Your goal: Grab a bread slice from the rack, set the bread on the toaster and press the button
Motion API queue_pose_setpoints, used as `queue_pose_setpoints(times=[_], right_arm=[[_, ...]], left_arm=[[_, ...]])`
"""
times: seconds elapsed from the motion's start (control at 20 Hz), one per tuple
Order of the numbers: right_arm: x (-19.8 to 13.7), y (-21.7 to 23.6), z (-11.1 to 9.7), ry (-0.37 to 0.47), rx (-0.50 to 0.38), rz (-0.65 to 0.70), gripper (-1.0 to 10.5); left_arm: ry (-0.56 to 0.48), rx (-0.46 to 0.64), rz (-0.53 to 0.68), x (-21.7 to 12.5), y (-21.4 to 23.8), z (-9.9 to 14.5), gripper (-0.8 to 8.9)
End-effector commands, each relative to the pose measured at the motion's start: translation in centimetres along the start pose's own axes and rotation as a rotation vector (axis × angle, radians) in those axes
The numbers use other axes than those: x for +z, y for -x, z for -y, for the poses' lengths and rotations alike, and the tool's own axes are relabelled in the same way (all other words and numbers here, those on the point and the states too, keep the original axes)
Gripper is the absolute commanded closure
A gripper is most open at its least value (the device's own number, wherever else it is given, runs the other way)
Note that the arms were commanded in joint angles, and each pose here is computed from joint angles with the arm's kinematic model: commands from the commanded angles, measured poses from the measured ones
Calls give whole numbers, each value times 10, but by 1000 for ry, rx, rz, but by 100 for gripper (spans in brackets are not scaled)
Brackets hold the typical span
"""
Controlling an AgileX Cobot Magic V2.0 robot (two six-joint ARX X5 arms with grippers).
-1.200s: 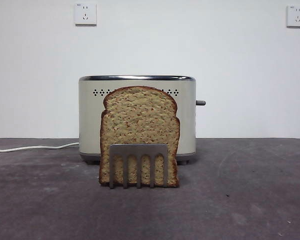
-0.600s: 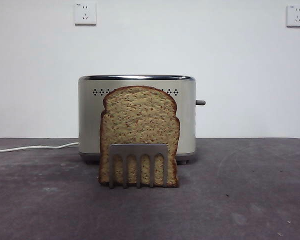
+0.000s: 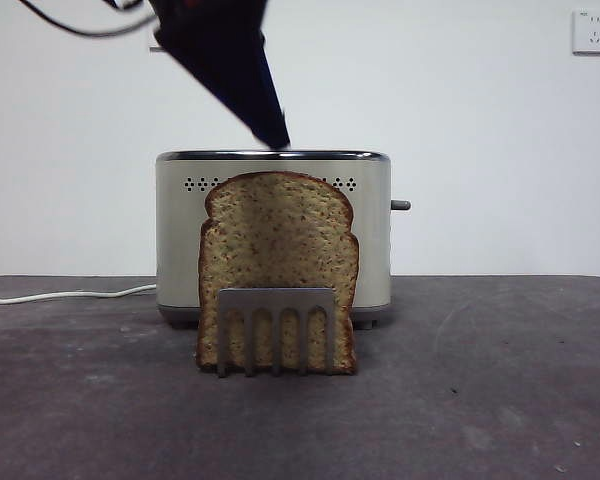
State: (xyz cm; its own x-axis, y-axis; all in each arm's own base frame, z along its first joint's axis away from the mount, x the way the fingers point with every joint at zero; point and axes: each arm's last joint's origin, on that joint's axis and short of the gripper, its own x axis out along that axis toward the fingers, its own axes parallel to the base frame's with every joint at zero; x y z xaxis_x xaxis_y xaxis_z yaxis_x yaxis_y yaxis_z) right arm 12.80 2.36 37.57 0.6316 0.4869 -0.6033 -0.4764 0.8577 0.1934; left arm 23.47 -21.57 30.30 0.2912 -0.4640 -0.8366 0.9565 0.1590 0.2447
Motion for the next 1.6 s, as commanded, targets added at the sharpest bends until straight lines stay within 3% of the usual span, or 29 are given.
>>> queue_pose_setpoints(times=[0.05,0.15,0.25,0.55,0.7,0.8,1.25,1.6], right_arm=[[0,0,0,10,4,-1,958],[0,0,0,10,5,-1,958],[0,0,0,10,4,-1,958],[0,0,0,10,4,-1,958],[0,0,0,10,4,-1,958],[0,0,0,10,4,-1,958],[0,0,0,10,4,-1,958],[1,-2,1,7,5,-7,958]], left_arm=[[-24,-30,-29,0,-17,-1,225],[-24,-47,-49,-1,-27,-2,257],[-27,-50,-58,-2,-31,-3,431],[-25,-62,-58,-2,-31,-2,761],[-25,-65,-56,-2,-31,-2,765],[-24,-68,-58,-2,-31,-2,825],[-27,-54,-47,-1,-25,-2,822],[-46,26,45,32,33,-18,822]])
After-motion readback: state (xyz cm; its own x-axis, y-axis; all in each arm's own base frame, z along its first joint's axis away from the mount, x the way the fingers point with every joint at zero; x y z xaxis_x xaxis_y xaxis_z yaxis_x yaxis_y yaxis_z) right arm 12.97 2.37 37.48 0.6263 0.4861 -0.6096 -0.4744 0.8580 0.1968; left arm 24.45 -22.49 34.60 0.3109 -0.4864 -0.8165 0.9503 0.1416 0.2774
